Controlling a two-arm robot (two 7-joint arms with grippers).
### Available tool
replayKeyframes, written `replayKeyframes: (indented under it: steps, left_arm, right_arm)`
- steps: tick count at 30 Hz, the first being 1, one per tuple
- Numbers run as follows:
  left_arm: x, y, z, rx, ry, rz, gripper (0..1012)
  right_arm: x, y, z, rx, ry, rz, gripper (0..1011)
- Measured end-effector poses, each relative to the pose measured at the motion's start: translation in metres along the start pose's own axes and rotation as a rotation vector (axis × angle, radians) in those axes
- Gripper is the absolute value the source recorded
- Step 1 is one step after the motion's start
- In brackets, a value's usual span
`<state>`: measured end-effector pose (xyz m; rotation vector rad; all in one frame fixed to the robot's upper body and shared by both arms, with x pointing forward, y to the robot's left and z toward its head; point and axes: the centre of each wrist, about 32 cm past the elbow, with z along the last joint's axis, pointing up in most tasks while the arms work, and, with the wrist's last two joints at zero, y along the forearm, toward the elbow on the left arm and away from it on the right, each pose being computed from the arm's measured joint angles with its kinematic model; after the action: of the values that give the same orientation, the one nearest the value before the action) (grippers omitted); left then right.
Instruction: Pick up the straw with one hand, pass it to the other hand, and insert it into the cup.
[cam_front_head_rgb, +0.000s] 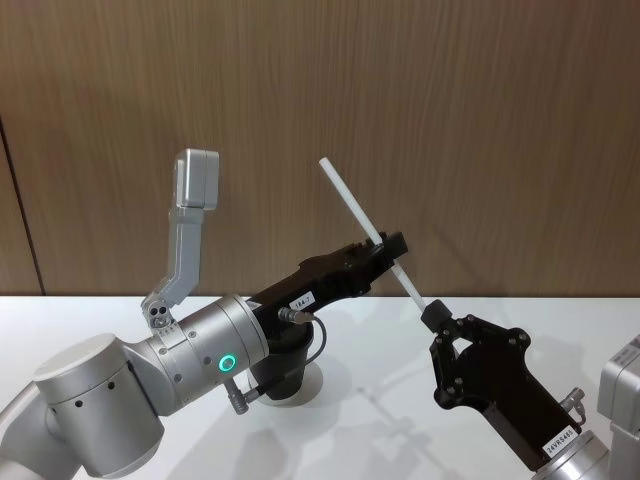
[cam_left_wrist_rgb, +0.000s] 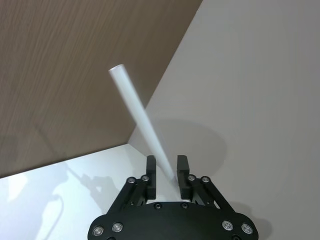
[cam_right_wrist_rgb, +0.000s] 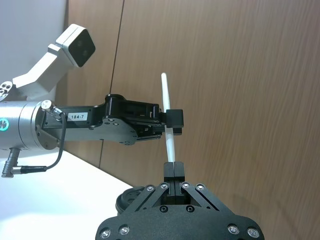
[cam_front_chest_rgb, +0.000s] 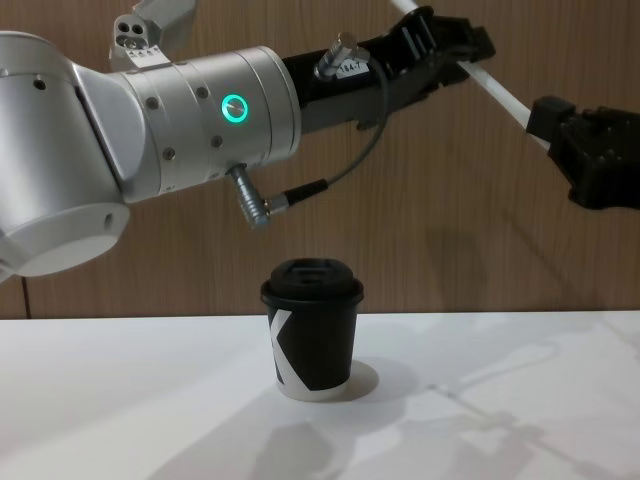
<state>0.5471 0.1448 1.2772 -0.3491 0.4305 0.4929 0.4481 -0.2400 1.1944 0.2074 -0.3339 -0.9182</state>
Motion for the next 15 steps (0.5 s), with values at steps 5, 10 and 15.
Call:
replayKeyframes:
  steps: [5, 10, 15]
  left_arm:
    - [0.0000, -0.0001, 0.0000, 0.000, -0.001, 0.000, 149]
    - [0.0000, -0.0002, 0.0001, 0.001, -0.002, 0.000, 112]
    - [-0.0001, -0.0002, -0.0001, 0.001, -0.002, 0.001, 80]
  right_arm:
    - [0.0000, 0.0000, 0.0000, 0.000, 0.000, 0.000, 1]
    - [0.0000, 0.0000, 0.0000, 0.000, 0.000, 0.000, 1]
    - [0.0000, 0.0000, 0.0000, 0.000, 0.000, 0.000, 1]
